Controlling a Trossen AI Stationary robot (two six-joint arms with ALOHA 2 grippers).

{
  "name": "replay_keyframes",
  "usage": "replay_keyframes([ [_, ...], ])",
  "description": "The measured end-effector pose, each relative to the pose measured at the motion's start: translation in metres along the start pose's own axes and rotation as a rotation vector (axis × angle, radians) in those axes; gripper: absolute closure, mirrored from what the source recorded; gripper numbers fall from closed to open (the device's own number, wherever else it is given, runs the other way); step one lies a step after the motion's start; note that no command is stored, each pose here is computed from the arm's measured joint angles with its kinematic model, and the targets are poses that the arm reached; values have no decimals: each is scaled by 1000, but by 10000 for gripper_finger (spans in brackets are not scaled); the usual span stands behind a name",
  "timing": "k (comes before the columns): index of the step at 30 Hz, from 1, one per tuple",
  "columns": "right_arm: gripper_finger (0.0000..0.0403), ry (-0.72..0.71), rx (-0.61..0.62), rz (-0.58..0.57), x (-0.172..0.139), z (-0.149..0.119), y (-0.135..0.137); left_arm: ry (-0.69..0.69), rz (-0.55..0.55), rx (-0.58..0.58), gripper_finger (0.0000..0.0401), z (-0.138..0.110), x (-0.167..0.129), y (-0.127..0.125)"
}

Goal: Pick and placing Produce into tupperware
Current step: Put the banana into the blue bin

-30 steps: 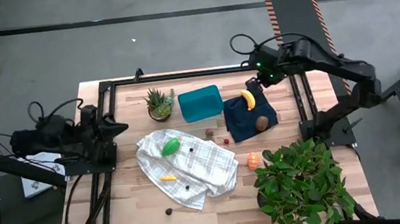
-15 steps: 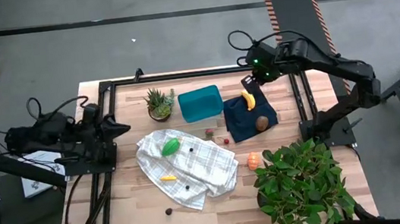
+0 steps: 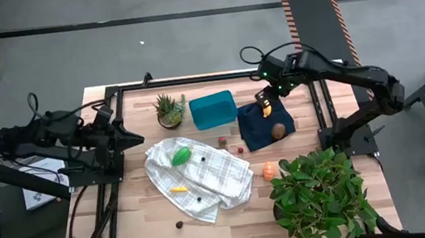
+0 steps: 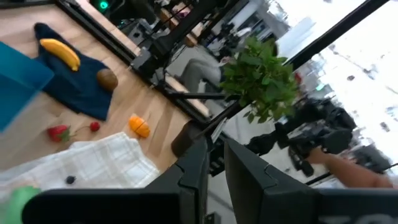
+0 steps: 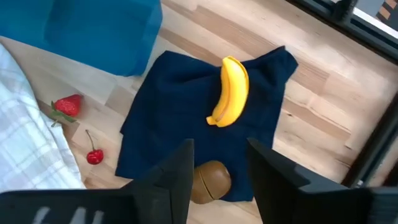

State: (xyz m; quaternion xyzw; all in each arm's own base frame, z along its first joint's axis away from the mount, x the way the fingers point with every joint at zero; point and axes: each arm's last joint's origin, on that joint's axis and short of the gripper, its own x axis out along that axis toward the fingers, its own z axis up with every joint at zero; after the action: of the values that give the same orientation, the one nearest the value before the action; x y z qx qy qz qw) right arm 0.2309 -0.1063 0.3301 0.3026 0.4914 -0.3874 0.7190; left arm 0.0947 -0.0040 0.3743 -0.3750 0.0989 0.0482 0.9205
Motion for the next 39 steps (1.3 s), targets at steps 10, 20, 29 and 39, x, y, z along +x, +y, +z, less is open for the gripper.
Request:
replay_keyframes([
  [10, 255, -9, 34, 38, 19, 3, -3, 87, 122, 57, 355, 17, 1, -16],
  [20, 255, 43, 81, 10, 56, -4, -17, 107, 143, 43, 355, 16, 10, -16],
  [29, 255, 12, 79, 18, 81, -9, -23, 120, 156, 41, 355, 16, 18, -17],
  [39, 210, 31, 98, 18, 104, -22, -26, 155, 190, 45, 355, 14, 33, -16],
])
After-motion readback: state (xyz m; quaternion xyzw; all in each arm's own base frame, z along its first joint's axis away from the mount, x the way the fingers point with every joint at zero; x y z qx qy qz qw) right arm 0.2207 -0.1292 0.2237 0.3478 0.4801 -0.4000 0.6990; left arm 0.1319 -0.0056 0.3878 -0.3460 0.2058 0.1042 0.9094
